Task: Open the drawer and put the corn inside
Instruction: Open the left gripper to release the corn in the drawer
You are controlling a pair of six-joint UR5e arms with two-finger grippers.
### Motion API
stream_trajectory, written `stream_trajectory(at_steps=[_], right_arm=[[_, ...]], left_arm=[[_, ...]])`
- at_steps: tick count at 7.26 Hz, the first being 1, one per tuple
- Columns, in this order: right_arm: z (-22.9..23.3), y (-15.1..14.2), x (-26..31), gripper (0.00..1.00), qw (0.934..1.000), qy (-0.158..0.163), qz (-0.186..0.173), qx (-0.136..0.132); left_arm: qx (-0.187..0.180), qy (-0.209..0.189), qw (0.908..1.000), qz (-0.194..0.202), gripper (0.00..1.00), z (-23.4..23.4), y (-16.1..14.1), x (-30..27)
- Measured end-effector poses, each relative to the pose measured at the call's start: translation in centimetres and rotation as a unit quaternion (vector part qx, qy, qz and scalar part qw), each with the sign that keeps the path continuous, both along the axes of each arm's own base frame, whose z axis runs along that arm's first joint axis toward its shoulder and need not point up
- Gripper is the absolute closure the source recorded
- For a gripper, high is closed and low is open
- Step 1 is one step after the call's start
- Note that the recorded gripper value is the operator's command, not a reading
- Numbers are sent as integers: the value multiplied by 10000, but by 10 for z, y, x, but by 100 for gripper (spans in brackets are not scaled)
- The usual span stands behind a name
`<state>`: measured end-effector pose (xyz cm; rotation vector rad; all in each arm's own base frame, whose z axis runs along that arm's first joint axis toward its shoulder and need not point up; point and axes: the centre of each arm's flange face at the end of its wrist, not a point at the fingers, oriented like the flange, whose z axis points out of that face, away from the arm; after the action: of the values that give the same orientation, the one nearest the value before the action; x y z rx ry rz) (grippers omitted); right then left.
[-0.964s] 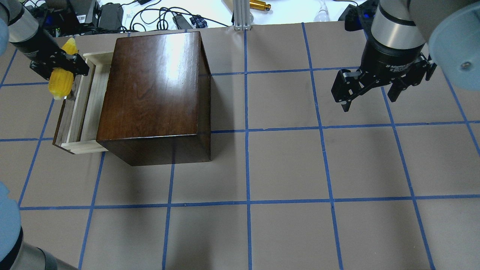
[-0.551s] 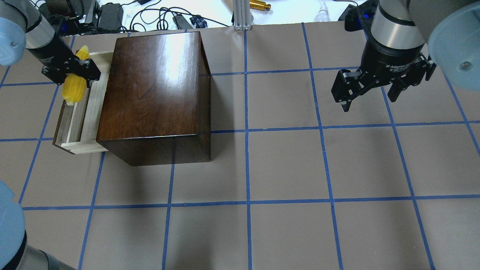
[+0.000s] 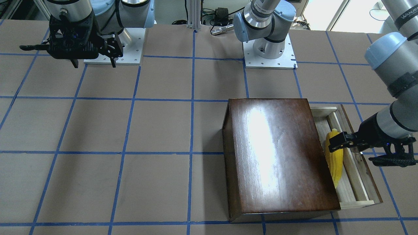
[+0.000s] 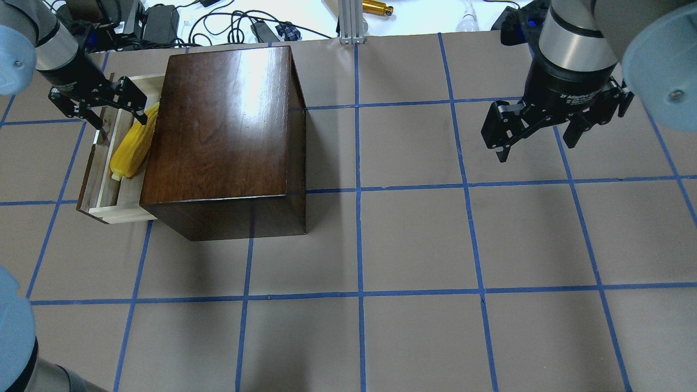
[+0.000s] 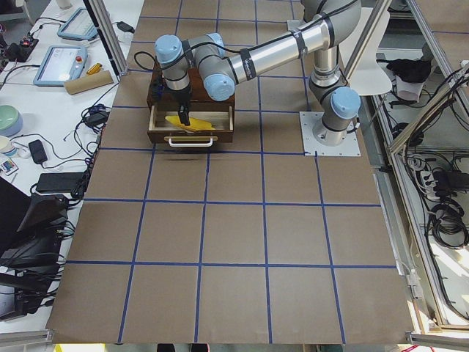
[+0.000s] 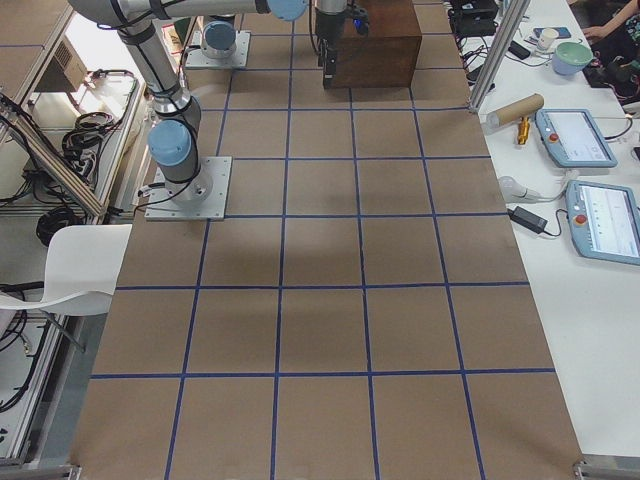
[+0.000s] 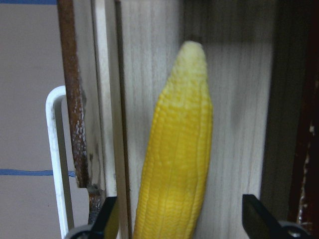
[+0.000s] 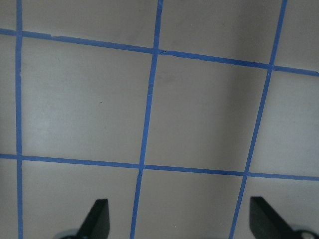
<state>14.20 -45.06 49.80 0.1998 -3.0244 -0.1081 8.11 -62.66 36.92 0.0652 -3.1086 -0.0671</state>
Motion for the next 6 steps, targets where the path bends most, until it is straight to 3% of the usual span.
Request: stream_trajectory(at_steps=[3,6], right_arm=[[0,0,0,0,10000,0,0,3],[0,0,0,0,10000,-6,-1,1]], left_arm=[[-120,-42,9999,-106,0,65,32,-31],[-247,-101,9996,43,0,121,75,-138]])
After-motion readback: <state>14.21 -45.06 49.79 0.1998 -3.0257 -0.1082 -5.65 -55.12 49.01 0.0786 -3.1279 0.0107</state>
